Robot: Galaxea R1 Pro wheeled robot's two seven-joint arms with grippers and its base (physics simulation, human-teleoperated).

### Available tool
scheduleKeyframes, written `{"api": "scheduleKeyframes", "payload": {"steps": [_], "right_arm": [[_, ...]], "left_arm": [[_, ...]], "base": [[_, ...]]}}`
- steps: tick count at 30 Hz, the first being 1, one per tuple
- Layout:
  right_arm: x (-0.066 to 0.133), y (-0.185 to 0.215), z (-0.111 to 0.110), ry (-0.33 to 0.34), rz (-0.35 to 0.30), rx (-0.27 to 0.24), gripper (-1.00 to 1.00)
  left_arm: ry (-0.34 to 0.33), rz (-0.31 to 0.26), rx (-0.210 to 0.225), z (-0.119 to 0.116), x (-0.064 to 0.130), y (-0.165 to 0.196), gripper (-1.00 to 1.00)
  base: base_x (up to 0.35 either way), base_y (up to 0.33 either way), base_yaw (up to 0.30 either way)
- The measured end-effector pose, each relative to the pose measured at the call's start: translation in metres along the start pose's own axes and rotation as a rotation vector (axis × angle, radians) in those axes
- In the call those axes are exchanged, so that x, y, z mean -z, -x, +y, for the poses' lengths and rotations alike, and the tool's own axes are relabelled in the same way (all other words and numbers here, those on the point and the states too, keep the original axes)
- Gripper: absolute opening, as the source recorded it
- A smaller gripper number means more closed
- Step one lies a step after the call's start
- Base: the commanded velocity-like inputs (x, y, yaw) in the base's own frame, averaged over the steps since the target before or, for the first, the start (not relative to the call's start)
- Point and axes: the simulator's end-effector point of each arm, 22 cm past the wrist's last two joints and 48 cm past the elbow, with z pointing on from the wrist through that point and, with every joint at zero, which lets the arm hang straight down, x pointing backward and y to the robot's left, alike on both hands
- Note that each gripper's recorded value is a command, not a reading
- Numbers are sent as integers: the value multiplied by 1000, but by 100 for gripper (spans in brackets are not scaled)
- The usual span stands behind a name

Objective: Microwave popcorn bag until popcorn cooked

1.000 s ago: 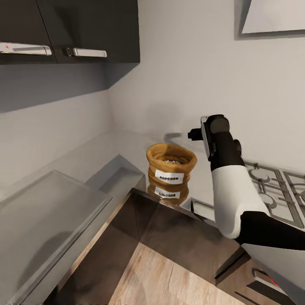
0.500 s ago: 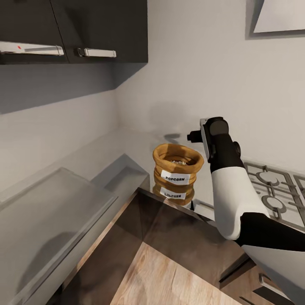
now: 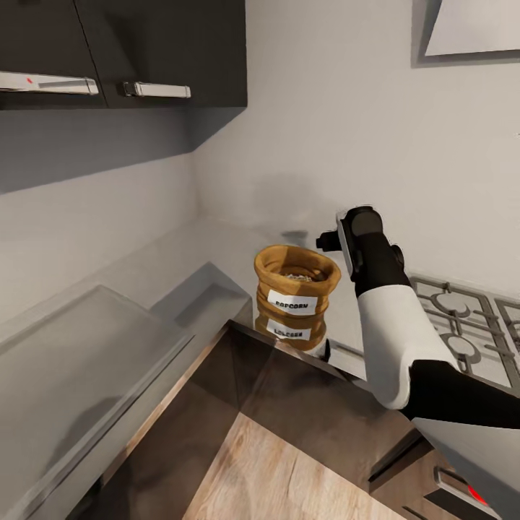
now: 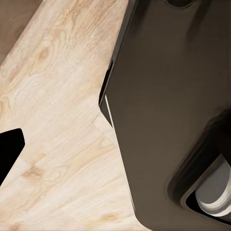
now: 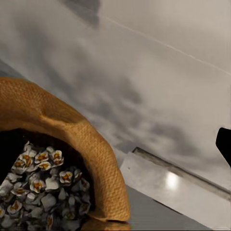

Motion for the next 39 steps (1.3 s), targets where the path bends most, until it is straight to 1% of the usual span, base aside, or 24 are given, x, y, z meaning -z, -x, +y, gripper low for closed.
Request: {"api": "scheduleKeyframes", "payload": {"steps": [2, 3, 9, 12, 19, 27, 33, 39], "right_arm": [[-9, -15, 7, 13, 42, 14, 100], [-10, -17, 8, 15, 48, 16, 100], [-12, -20, 9, 19, 56, 16, 100], [-14, -21, -1, 6, 58, 12, 100], [-15, -22, -3, 3, 61, 12, 100], [-22, -36, 2, 11, 98, 23, 100], [-33, -60, 11, 26, 162, 43, 100], [-35, -64, 13, 28, 173, 46, 100]], "left_arm": [[0, 0, 0, 0, 0, 0, 100], [0, 0, 0, 0, 0, 0, 100], [0, -1, 0, 0, 0, 0, 100], [0, 0, 0, 0, 0, 0, 100], [0, 0, 0, 0, 0, 0, 100], [0, 0, 0, 0, 0, 0, 100], [0, 0, 0, 0, 0, 0, 100], [0, 0, 0, 0, 0, 0, 100]], "base": [[0, -1, 0], [0, 0, 0], [0, 0, 0], [0, -2, 0], [0, -109, 0], [0, -5, 0], [0, 0, 0], [0, 0, 0]]}}
